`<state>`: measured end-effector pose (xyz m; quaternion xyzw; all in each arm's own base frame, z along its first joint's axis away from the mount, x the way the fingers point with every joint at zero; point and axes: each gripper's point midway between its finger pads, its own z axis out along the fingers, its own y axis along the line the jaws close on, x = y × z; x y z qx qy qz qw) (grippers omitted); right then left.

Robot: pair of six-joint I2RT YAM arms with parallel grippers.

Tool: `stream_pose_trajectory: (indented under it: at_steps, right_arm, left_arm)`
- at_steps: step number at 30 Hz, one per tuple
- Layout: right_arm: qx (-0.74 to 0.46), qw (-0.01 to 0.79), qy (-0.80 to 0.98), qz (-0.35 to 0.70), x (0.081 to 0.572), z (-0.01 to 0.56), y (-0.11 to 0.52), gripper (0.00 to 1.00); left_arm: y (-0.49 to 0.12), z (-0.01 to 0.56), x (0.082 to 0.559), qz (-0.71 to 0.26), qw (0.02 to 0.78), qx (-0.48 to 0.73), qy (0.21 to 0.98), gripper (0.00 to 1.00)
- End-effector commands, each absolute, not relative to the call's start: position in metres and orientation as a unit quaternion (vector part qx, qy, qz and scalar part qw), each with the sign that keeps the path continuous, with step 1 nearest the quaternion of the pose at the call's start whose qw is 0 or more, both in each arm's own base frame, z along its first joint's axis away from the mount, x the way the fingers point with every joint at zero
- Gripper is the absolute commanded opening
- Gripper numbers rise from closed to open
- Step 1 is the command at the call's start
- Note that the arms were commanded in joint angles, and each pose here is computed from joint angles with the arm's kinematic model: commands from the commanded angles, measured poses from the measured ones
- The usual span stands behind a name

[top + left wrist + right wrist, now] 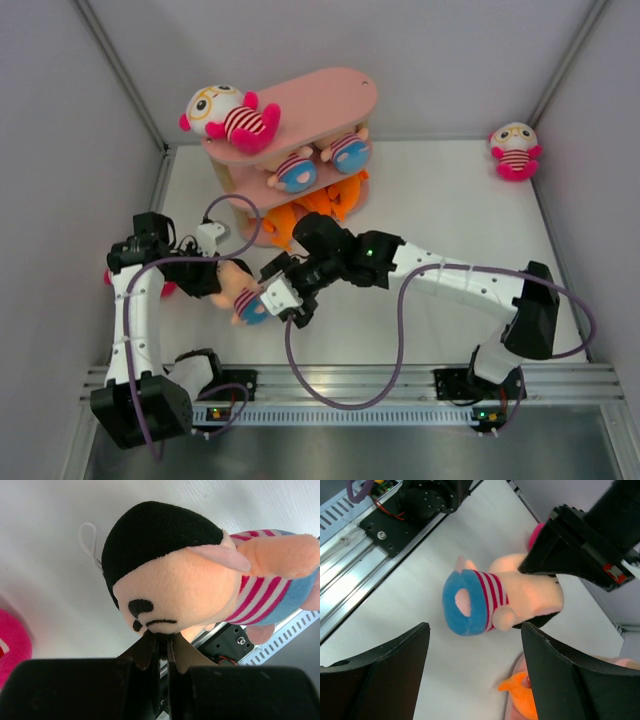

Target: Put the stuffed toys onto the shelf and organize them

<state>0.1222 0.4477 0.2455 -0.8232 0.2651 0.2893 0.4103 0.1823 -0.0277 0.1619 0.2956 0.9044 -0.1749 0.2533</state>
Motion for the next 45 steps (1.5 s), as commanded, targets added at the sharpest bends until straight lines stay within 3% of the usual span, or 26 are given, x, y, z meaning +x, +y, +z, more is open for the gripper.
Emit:
stream_pose_trajectory:
  at_steps: [1, 6, 18, 32, 35, 36, 39, 40, 41, 45]
  right_arm:
    - [-0.855, 0.395, 0.214, 0.258, 0.098, 0.233, 0.447, 0.75]
    - [-0.842, 0.436, 0.208, 0.239, 0.095, 0.230, 0.470, 0.76]
    - [-0.872, 0.413, 0.220, 0.147, 0.123, 0.177, 0.495, 0.76]
    - [-0.848, 0.485, 0.211, 0.041, 0.165, 0.162, 0.521, 0.71]
    - [-0.846, 0.486, 0.214, 0.038, 0.170, 0.162, 0.522, 0.55]
    - [-0.844, 0.489, 0.216, 0.039, 0.171, 0.164, 0.523, 0.36]
    - [-0.844, 0.481, 0.227, 0.065, 0.163, 0.168, 0.523, 0.14]
    - [-0.845, 0.470, 0.240, 0.083, 0.158, 0.168, 0.520, 0.00]
    - [-0.841, 0.473, 0.246, 0.093, 0.156, 0.176, 0.520, 0.00]
    - [-0.835, 0.460, 0.276, 0.121, 0.148, 0.190, 0.502, 0.00]
  left_arm:
    - [-0.036, 0.169, 0.182, -0.196, 0.257, 0.289, 0.901, 0.00]
    - [-0.037, 0.170, 0.181, -0.196, 0.258, 0.288, 0.901, 0.00]
    - [-0.038, 0.170, 0.175, -0.195, 0.255, 0.291, 0.901, 0.00]
    - [-0.044, 0.172, 0.169, -0.213, 0.249, 0.306, 0.894, 0.00]
    - [-0.045, 0.171, 0.168, -0.216, 0.246, 0.312, 0.892, 0.00]
    - [-0.045, 0.171, 0.168, -0.217, 0.245, 0.314, 0.891, 0.00]
    - [-0.044, 0.170, 0.168, -0.219, 0.241, 0.310, 0.893, 0.00]
    - [-0.043, 0.169, 0.169, -0.217, 0.239, 0.308, 0.895, 0.01]
    - [-0.042, 0.169, 0.169, -0.213, 0.235, 0.304, 0.898, 0.19]
    - [-0.022, 0.183, 0.175, -0.156, 0.222, 0.233, 0.934, 0.59]
